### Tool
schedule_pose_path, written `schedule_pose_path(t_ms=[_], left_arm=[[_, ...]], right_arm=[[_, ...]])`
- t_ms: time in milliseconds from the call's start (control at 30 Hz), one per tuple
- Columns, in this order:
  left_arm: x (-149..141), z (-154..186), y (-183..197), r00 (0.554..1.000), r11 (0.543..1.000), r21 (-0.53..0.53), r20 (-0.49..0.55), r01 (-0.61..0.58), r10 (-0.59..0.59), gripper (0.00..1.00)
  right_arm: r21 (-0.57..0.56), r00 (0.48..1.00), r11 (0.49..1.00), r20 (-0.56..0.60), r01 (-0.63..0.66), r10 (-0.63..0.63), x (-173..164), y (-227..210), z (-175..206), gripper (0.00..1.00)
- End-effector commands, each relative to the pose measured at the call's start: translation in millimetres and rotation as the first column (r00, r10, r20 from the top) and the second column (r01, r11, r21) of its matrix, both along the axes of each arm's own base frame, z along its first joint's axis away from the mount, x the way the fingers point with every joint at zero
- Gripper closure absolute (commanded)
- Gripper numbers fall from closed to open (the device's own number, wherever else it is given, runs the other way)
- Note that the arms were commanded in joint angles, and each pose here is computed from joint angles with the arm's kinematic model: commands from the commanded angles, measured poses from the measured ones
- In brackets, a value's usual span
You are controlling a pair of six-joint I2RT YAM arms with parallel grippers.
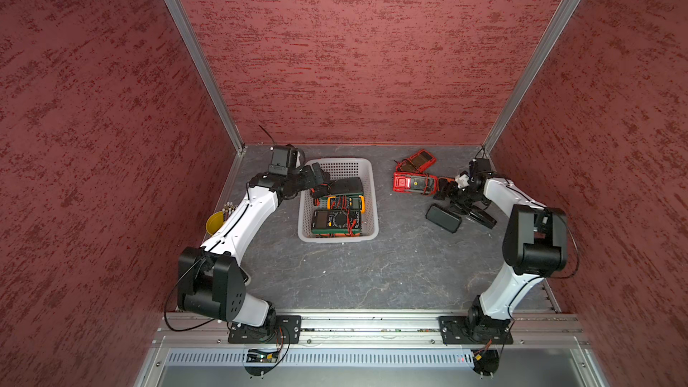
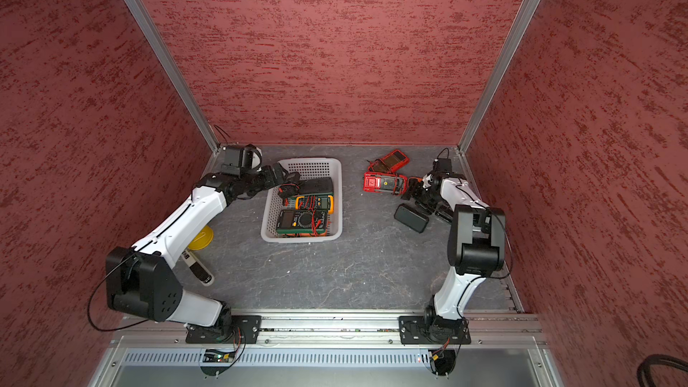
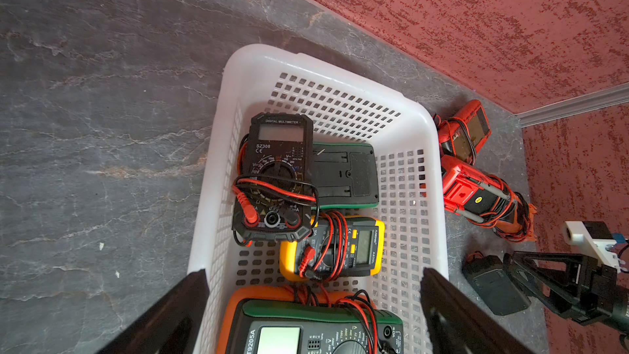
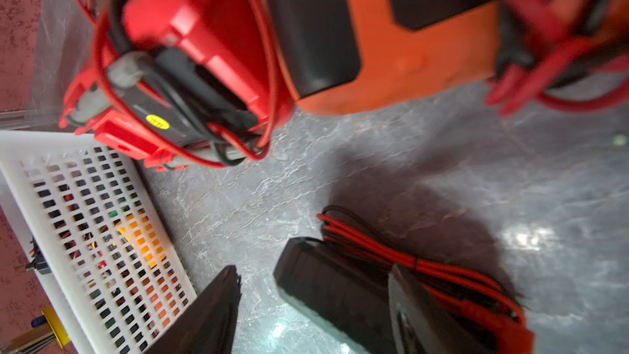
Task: Put the multimeter into the basket
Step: Adjust the multimeter at the center of the board.
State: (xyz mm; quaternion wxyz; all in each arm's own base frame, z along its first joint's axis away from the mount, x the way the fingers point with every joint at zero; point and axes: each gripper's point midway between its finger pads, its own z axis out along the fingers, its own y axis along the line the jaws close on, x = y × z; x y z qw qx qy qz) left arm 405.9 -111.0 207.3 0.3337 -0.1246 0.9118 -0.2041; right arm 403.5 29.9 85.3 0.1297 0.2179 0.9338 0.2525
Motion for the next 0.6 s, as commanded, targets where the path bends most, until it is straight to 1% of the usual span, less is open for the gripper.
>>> schedule_pose_path(t_ms=[0, 133, 233, 267, 433, 567], left_arm=[[3.8, 3.5, 1.9, 1.0, 1.0, 0.009, 0.01, -0.006, 0.006, 0.0], [2.6, 3.4, 2.3, 1.0, 1.0, 0.008, 0.01, -0.008, 0.008, 0.0], [1.9, 3.2, 2.4, 1.0, 1.0, 0.009, 0.009, -0.007, 0.007, 0.0], [1.4, 3.4, 2.2, 1.0, 1.0, 0.009, 0.009, -0.005, 0.005, 0.0], [0.6, 4.7, 1.9, 1.0, 1.0, 0.017, 0.013, 0.006, -0.006, 0.0], [-0.8, 8.0, 2.4, 1.0, 0.999, 0.029, 0.025, 0.013, -0.013, 0.0]], right_arm=[[0.007, 0.999, 1.0, 0.049, -0.014, 0.014, 0.8, 12.3, 20.1, 0.29], [0.002, 0.998, 0.999, 0.044, -0.037, 0.037, -6.1, 23.4, 22.4, 0.29], [-0.027, 0.999, 0.999, 0.03, -0.04, 0.041, -10.4, 20.8, 20.9, 0.28], [-0.054, 0.999, 0.998, 0.023, -0.039, 0.04, -11.0, 16.8, 20.5, 0.27], [-0.192, 0.998, 0.979, -0.004, -0.064, 0.064, -4.2, -4.7, 21.6, 0.17], [-0.235, 0.996, 0.969, -0.037, -0.083, 0.077, 6.4, -19.1, 11.3, 0.12]])
